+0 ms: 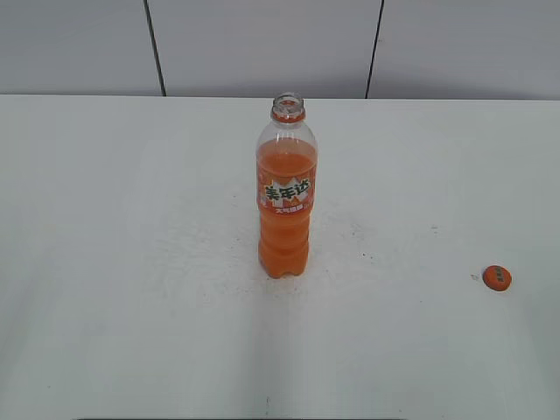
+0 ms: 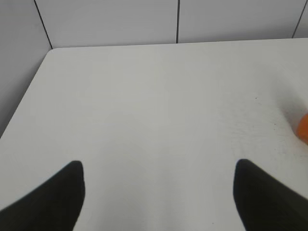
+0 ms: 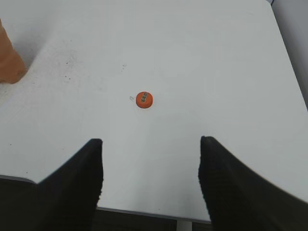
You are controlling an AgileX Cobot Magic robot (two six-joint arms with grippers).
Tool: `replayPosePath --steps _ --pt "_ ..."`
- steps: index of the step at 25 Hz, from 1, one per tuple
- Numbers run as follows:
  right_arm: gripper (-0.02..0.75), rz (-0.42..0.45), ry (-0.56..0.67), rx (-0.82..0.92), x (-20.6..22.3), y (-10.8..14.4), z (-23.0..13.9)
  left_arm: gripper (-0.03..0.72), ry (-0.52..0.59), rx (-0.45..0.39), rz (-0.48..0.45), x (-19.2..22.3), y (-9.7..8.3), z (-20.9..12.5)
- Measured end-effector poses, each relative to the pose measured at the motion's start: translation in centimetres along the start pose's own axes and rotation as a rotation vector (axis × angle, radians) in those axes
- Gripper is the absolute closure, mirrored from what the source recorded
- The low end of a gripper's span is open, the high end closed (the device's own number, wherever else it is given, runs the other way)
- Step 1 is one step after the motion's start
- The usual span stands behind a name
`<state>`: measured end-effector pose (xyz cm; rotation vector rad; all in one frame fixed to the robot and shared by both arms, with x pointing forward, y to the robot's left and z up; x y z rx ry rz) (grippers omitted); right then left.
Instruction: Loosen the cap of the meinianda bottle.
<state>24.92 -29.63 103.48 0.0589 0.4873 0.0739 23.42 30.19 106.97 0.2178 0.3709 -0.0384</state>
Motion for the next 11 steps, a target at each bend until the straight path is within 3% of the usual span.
replayPosePath --steps 11 --pt "0.265 0.002 -0.001 0.002 0.0 0.02 0.01 0.118 0.001 0.003 0.004 0.0 0.05 -0.01"
Point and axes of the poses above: a point on each arm's last joint axis where the gripper is mounted, x pointing out along that axis toward the gripper, y along the wrist's bending axis when the last joint is at zero, z = x × y, the point moved 1 cm from there along x, pointing out along that axis toward the gripper, and after that the axes turned 13 degrees about x, right-handed, at the moved point
